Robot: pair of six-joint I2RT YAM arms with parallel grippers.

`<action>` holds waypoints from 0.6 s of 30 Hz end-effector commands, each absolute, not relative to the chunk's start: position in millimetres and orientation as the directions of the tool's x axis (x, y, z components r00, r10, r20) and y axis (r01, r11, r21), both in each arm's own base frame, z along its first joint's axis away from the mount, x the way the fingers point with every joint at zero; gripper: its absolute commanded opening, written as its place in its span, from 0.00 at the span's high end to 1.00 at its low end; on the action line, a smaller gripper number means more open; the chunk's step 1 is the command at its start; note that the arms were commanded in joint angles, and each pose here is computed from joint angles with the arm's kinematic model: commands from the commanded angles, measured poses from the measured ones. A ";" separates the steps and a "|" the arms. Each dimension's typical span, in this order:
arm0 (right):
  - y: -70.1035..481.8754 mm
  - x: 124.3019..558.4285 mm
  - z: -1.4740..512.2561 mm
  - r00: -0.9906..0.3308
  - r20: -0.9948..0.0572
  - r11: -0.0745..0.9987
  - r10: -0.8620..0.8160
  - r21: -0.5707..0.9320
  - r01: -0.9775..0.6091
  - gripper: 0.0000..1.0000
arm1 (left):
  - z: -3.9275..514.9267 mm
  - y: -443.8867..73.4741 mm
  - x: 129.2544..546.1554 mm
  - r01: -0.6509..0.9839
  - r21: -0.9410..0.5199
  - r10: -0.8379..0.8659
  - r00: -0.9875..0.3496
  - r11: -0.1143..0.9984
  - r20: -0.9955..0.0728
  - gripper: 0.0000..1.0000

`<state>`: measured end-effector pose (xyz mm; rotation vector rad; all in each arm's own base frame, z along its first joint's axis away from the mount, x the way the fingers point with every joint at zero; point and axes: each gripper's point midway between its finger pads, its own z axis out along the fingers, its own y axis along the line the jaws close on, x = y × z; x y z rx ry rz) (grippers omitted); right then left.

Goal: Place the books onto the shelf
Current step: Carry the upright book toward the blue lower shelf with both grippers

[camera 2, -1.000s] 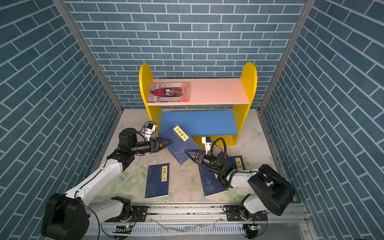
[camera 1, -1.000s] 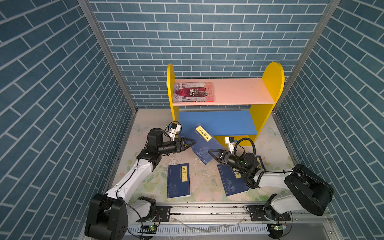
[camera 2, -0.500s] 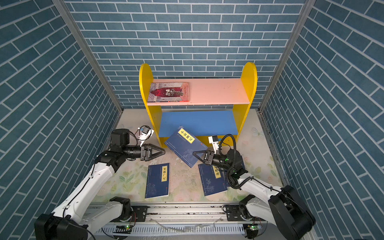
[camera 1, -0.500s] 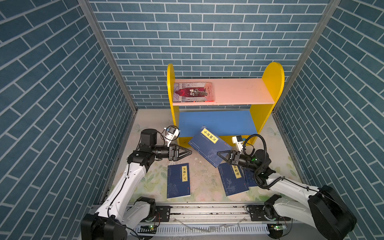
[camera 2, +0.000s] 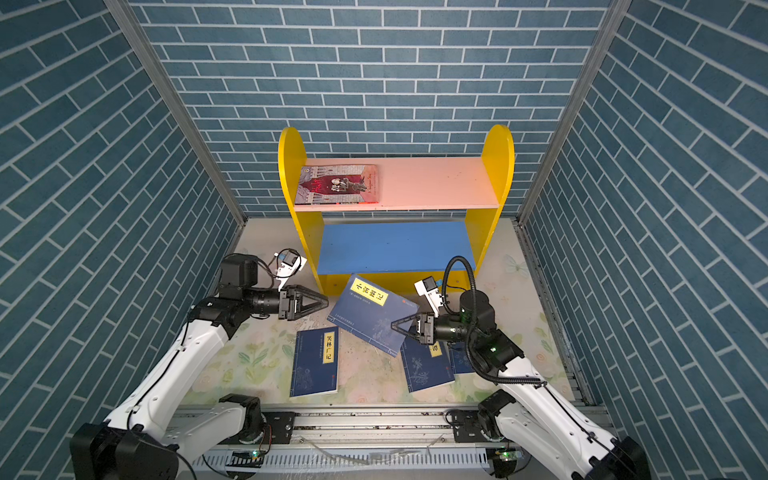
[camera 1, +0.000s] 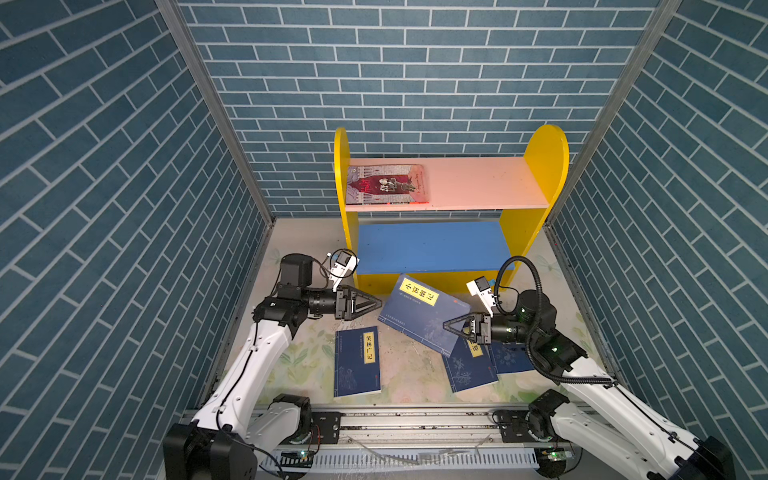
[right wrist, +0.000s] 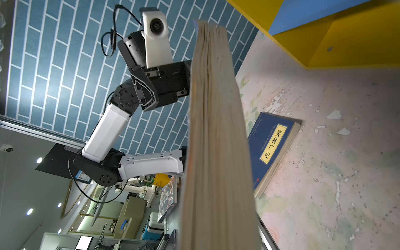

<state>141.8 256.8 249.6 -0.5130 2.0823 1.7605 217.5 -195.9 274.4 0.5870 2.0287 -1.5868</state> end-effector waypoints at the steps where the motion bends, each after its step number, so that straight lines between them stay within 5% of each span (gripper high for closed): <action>1: 252.9 125.8 269.0 -0.809 -0.579 0.100 -0.106 0.803 -0.588 1.00 | 273.9 -189.1 234.0 0.599 -0.742 -0.011 -0.776 0.300 -0.631 0.25; 18: 254.9 121.0 284.1 -0.782 -0.598 0.023 -0.177 0.792 -0.610 1.00 | 270.4 -202.1 220.1 0.516 -0.850 0.030 -0.856 0.106 -0.516 0.18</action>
